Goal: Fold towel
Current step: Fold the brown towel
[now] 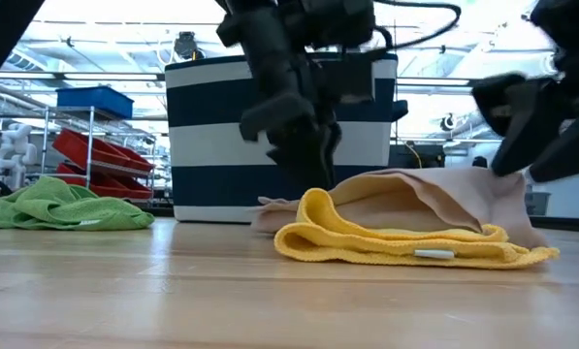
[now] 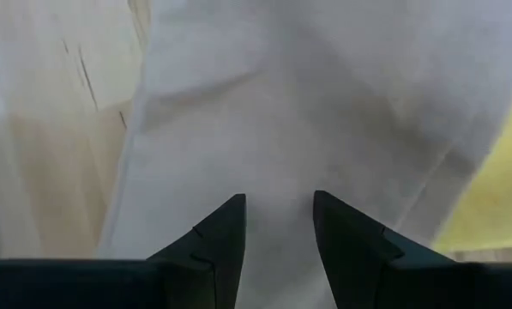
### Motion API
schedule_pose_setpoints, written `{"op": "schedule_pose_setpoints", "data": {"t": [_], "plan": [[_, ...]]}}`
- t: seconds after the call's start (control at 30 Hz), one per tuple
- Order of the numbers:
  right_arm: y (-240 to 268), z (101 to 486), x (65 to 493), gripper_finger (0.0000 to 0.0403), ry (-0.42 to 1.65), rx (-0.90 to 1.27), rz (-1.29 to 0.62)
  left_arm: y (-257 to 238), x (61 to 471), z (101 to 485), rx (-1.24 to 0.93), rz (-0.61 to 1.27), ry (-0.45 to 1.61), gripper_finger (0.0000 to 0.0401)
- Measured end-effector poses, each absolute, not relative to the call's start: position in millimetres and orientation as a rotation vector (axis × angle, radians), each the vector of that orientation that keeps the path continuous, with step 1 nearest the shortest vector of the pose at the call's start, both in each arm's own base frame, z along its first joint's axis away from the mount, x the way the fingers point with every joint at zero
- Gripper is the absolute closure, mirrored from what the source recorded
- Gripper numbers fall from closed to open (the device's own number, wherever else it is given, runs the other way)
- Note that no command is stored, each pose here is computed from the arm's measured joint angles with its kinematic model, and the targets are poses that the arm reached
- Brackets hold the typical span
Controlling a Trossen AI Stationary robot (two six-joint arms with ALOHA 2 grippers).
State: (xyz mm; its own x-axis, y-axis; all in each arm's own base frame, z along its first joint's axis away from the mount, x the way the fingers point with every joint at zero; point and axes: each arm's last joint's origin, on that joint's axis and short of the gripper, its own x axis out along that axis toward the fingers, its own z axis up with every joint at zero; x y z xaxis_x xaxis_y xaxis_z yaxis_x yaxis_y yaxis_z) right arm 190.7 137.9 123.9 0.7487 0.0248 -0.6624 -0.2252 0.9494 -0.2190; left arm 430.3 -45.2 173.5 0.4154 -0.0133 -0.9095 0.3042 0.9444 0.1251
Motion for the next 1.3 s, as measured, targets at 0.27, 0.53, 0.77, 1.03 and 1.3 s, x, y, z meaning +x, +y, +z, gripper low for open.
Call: {"op": "schedule_pose_setpoints", "data": {"t": [0.27, 0.53, 0.77, 1.03, 1.3], "plan": [[124, 103, 208, 0.0289, 0.763, -0.304, 0.082, -45, 433, 168, 0.277, -0.216, 1.128, 0.0257], [118, 91, 217, 0.0310, 0.795, -0.246, 0.077, -45, 434, 169, 0.260, -0.206, 1.117, 0.0257], [123, 114, 212, 0.0397, 0.715, -0.251, 0.123, -45, 434, 169, 0.259, -0.205, 1.119, 0.0257], [114, 127, 193, 0.0402, 0.811, -0.250, 0.071, -45, 433, 169, 0.257, -0.204, 1.120, 0.0257], [115, 125, 175, 0.0402, 0.980, -0.134, 0.108, -46, 434, 169, 0.272, -0.189, 1.115, 0.0257]]}}
